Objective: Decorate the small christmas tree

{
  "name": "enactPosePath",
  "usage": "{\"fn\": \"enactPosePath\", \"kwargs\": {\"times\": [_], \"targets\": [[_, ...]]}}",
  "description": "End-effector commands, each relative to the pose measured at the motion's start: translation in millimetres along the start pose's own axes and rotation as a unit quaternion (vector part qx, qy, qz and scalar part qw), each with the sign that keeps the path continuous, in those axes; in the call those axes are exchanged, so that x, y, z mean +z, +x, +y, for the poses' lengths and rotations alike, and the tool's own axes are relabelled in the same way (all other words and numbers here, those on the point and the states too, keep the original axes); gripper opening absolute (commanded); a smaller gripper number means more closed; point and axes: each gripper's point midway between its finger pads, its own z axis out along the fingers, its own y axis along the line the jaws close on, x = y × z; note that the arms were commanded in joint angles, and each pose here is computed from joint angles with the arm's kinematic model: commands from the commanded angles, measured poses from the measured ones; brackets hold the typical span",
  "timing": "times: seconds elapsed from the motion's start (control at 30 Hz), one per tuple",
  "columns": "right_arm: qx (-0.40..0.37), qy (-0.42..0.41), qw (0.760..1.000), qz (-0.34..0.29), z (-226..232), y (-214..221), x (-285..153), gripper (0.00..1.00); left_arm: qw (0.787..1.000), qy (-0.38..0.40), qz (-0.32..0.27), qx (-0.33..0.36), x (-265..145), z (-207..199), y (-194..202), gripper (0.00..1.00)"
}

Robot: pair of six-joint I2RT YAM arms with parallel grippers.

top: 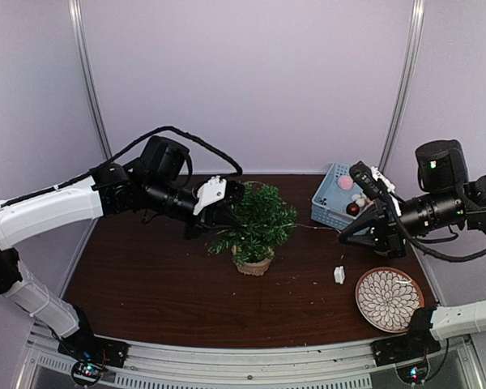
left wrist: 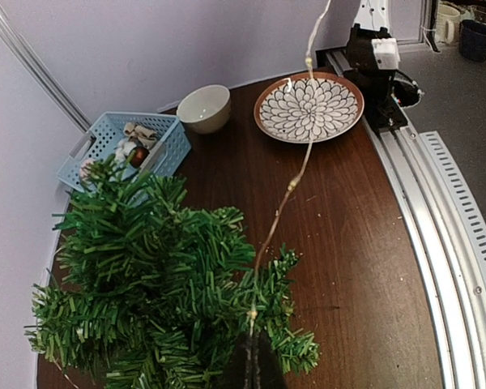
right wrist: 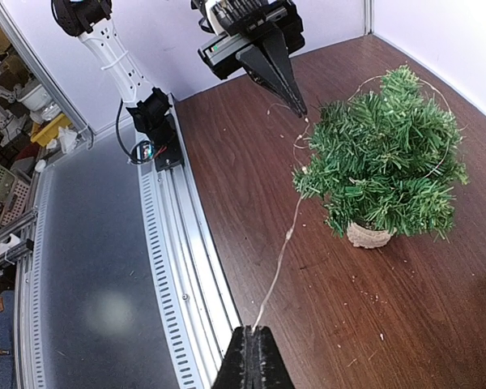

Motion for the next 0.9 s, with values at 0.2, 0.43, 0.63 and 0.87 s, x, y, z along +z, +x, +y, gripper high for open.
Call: {"fn": "enactPosePath", "kwargs": {"times": [0.2, 0.43, 0.63, 0.87], "targets": [[0.018, 0.073, 0.997, -0.014, -23.2, 0.0, -7.3, 0.0, 1.0, 0.014, -0.021, 0.003, 18.2, -5.5, -17.0, 0.0], [0.036, 0.144, 0.989, -0.025, -47.4, -0.3, -19.3, 0.0, 0.999, 0.014, -0.029, 0.003, 40.8, -9.5, -24.0, 0.0], [0.056, 0.219, 0.974, -0.032, -74.1, -1.4, -30.1, 0.0, 0.999, 0.003, -0.034, -0.003, 57.6, -1.8, -29.4, 0.0], [0.081, 0.291, 0.953, -0.02, -104.3, 2.6, -32.5, 0.0, 1.0, -0.012, -0.024, 0.001, 76.9, 4.2, -33.4, 0.0]]}}
